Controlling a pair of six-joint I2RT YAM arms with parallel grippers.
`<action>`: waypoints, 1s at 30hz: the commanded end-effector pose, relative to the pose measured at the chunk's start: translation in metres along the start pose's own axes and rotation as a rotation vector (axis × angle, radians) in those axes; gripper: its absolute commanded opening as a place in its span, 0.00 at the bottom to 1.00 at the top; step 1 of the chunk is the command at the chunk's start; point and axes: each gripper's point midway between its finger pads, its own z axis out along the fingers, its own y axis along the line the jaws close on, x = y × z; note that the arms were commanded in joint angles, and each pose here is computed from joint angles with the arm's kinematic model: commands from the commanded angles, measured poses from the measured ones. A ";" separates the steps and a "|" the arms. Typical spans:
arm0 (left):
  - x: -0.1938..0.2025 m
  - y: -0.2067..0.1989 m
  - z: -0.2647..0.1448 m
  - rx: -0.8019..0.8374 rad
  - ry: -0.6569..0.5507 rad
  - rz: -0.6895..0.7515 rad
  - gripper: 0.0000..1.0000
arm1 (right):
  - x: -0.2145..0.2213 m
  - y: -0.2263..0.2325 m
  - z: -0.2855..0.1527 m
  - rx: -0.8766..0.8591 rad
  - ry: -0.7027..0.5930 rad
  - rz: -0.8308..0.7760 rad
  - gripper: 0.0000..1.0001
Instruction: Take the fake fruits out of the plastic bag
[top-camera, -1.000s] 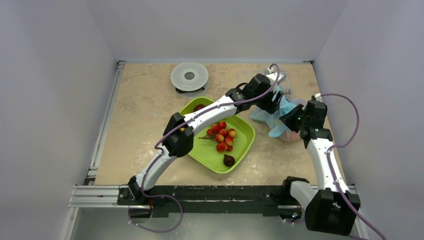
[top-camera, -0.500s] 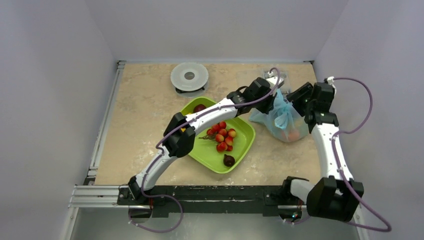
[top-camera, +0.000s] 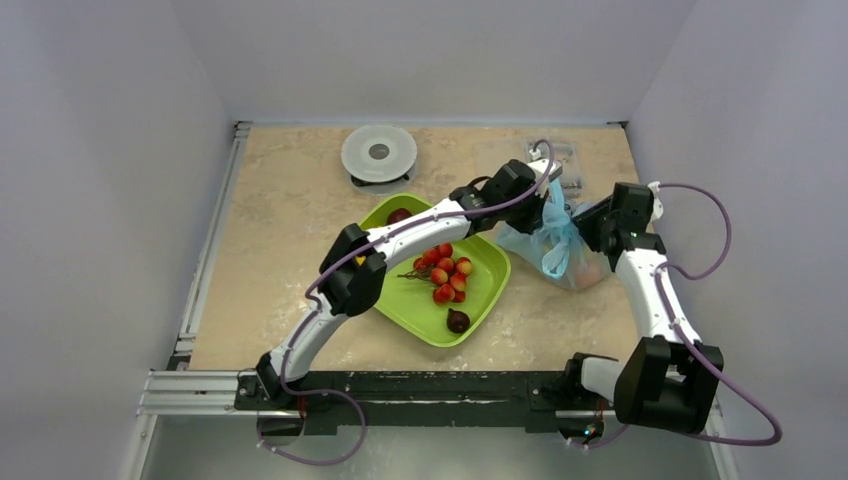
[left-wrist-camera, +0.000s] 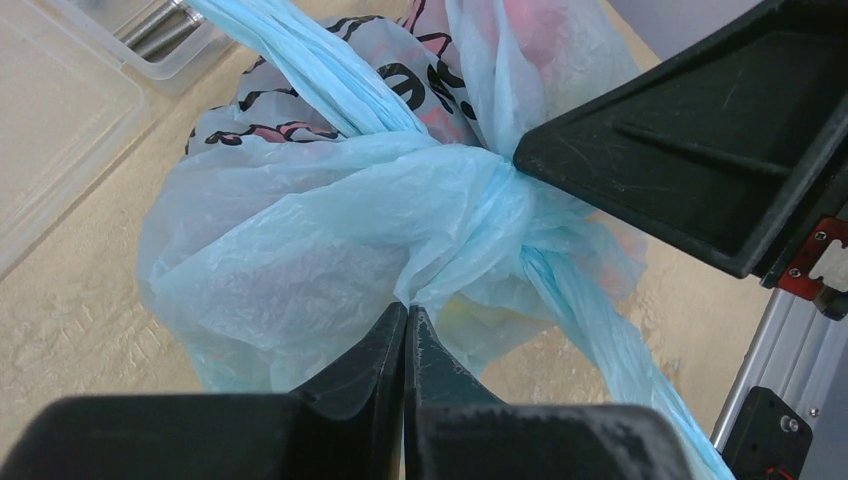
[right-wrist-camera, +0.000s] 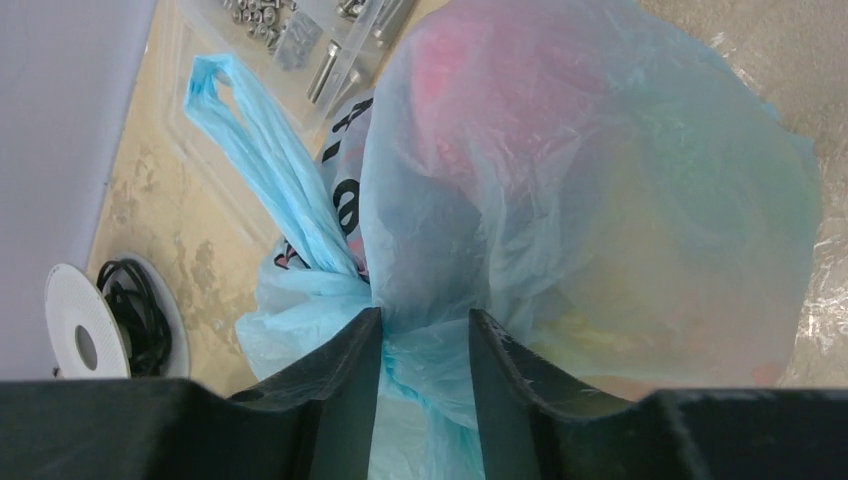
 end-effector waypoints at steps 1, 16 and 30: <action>-0.018 -0.018 -0.021 0.040 -0.027 -0.011 0.00 | -0.008 0.000 0.002 -0.021 -0.064 0.056 0.30; -0.017 -0.002 -0.045 -0.053 -0.020 -0.150 0.00 | -0.028 -0.006 -0.001 0.038 -0.140 0.006 0.00; -0.009 0.008 -0.043 -0.025 -0.079 -0.239 0.00 | -0.074 -0.009 -0.040 0.074 -0.300 -0.211 0.00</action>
